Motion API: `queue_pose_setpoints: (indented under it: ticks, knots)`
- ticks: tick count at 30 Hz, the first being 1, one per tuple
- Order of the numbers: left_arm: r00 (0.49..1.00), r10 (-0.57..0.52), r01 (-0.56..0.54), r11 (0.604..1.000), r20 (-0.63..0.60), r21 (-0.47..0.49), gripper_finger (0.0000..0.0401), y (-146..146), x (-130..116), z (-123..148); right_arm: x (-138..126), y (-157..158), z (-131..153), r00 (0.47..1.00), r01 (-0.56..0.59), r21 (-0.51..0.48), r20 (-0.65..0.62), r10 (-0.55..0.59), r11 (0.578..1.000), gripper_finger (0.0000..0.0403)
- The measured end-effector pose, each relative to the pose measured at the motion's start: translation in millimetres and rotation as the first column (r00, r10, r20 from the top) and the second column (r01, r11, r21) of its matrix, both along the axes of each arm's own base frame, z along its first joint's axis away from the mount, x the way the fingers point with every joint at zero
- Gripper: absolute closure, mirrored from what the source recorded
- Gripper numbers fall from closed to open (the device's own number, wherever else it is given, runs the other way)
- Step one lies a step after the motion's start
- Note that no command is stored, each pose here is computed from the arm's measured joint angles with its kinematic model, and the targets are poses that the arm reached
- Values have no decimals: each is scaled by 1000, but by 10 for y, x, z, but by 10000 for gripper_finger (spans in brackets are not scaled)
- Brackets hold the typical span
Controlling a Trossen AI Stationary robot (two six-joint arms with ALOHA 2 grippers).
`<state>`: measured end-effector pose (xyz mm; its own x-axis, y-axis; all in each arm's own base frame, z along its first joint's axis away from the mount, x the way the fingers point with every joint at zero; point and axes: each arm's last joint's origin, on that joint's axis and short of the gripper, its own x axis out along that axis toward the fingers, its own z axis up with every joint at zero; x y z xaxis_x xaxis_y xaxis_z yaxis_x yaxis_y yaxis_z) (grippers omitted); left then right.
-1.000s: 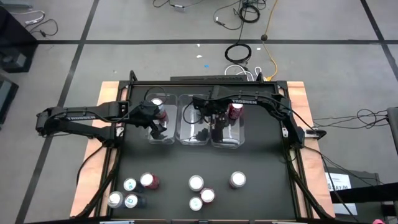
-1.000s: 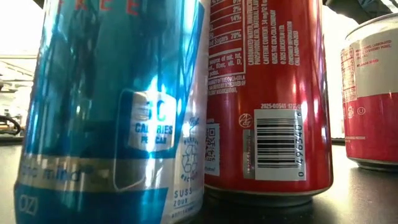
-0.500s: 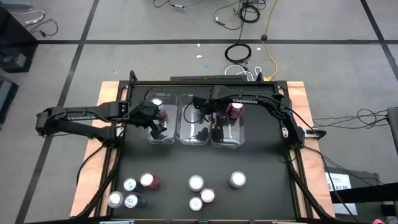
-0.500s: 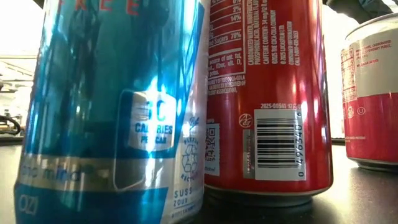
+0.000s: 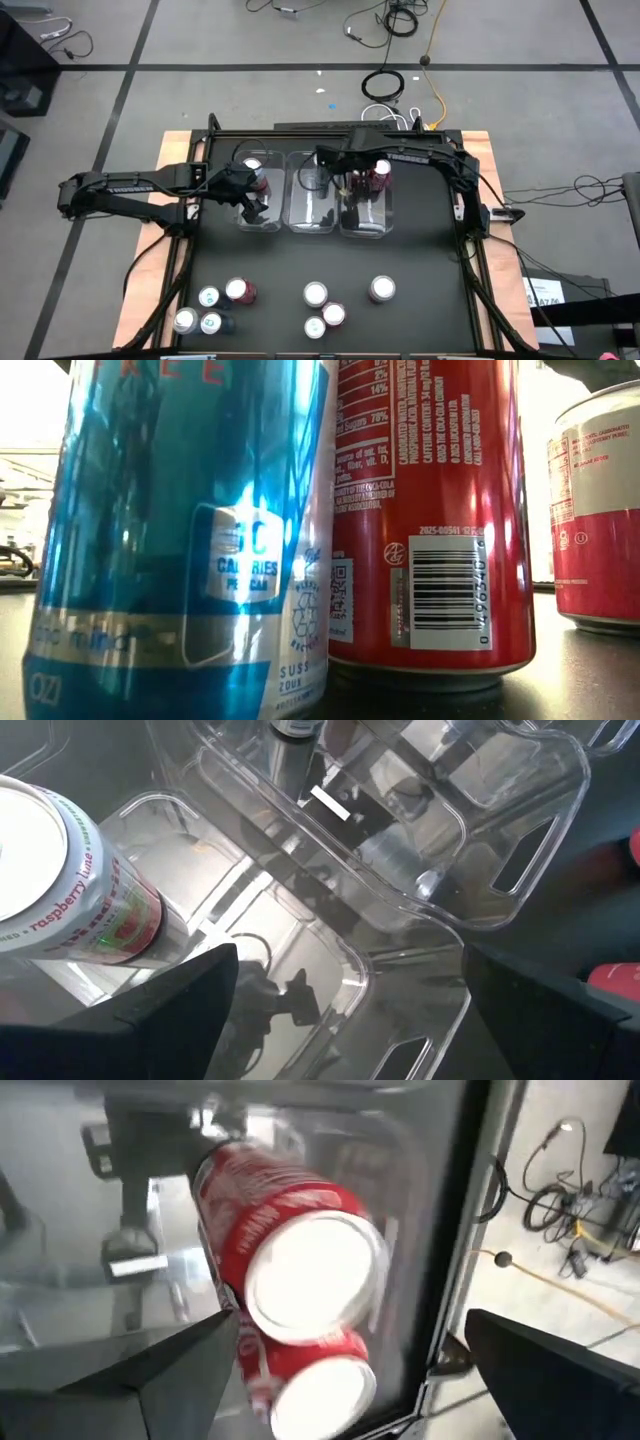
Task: Sort soda cans
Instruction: Put the pink soda can into the left transparent bin
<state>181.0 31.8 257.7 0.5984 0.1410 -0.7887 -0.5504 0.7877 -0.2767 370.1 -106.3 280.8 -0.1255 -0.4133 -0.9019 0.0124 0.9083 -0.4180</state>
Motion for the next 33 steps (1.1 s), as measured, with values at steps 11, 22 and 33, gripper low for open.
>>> queue_pose_setpoints:
  ticks: [11,22,33]
  knots:
    - [1000,0,0,1000,1,0,9,1,1,0,-516,198,1060,818,371,66,449,-359,926,21]
    - [1000,0,0,1000,5,1,9,1,4,3,-1061,615,1609,519,466,392,605,-604,793,21]
    - [992,-1,-1,1000,123,21,9,16,89,80,-931,1134,1091,525,413,376,646,-555,829,21]
